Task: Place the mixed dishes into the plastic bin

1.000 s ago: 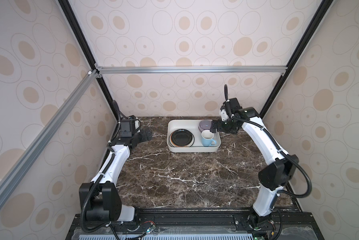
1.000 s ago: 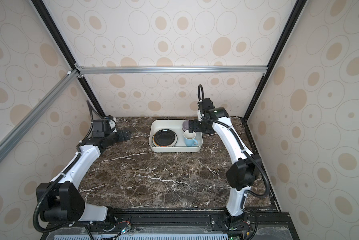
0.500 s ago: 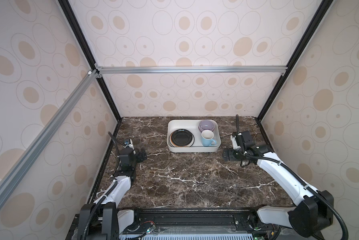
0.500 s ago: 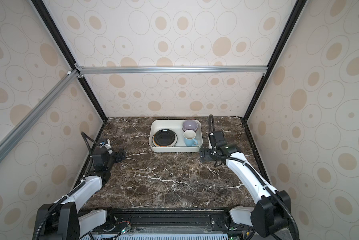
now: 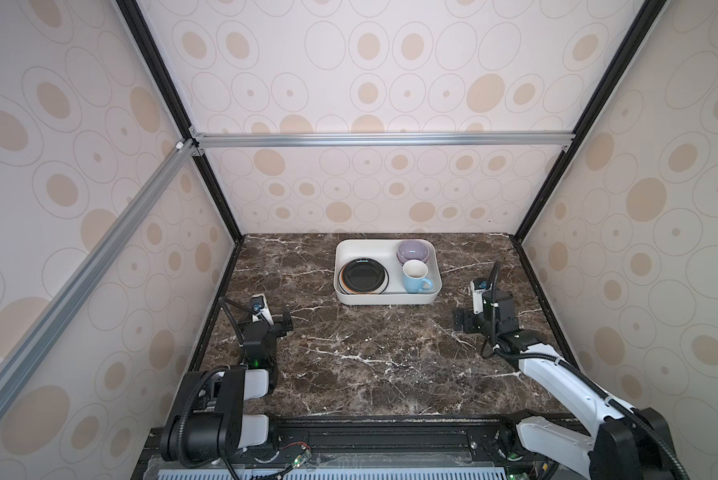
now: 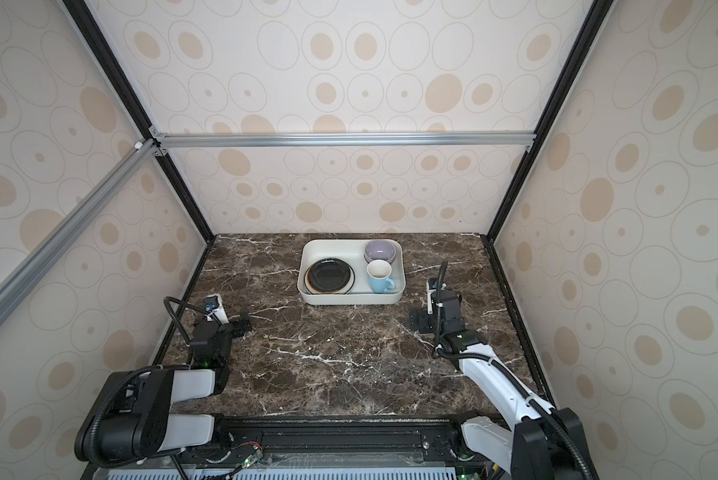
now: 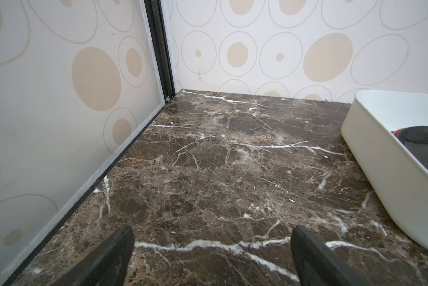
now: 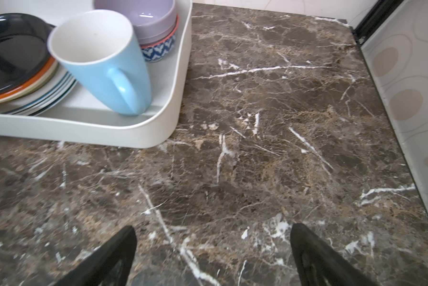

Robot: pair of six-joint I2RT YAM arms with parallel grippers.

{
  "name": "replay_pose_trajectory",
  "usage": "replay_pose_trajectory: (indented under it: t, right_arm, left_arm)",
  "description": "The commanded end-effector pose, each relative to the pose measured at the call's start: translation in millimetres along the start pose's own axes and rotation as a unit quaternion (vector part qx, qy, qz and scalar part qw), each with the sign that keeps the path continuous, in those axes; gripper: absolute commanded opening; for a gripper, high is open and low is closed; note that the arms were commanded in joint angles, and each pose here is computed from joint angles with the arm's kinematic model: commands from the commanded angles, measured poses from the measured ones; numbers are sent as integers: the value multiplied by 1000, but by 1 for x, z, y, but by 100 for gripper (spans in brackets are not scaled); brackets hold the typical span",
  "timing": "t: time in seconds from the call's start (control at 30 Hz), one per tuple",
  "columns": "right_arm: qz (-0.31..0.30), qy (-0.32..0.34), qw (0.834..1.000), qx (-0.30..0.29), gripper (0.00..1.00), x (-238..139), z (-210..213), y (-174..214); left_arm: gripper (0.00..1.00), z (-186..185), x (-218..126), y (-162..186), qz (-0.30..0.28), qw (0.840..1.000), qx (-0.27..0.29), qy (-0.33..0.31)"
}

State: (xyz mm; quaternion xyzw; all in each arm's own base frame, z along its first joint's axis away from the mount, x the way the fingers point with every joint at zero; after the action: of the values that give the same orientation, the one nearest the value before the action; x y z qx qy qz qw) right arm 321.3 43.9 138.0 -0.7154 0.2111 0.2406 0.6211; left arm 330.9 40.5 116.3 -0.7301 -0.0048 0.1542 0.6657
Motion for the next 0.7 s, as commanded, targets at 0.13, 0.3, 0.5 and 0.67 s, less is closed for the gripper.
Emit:
replay_pose_trajectory:
  t: [0.13, 0.3, 0.5, 0.67]
  right_arm:
    - [-87, 47, 994, 37, 100, 27, -28, -7]
    - [-98, 67, 992, 36, 100, 47, -40, -2]
    - [-130, 47, 990, 40, 100, 73, -47, 1]
    - [-121, 10, 992, 21, 100, 74, -35, 5]
  left_arm:
    - [99, -27, 12, -20, -75, 995, 20, 64]
    - [99, -26, 14, -18, -68, 996, 19, 55]
    - [99, -26, 15, -19, -71, 996, 20, 53]
    - [99, -26, 15, -18, -69, 996, 22, 51]
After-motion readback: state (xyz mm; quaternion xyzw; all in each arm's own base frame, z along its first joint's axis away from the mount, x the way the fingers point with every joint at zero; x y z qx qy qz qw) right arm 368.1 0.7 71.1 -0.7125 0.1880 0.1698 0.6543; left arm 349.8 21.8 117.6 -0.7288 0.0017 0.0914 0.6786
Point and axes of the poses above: each gripper's point midway between its finger pads, its own x axis out along the fingers, its own z axis along the line the jaws close on, y = z × x, the point moved 2 cm from there along -x, back along the fingers, and after that the axes turned 4 degrees about -x, right-handed, at the moved point
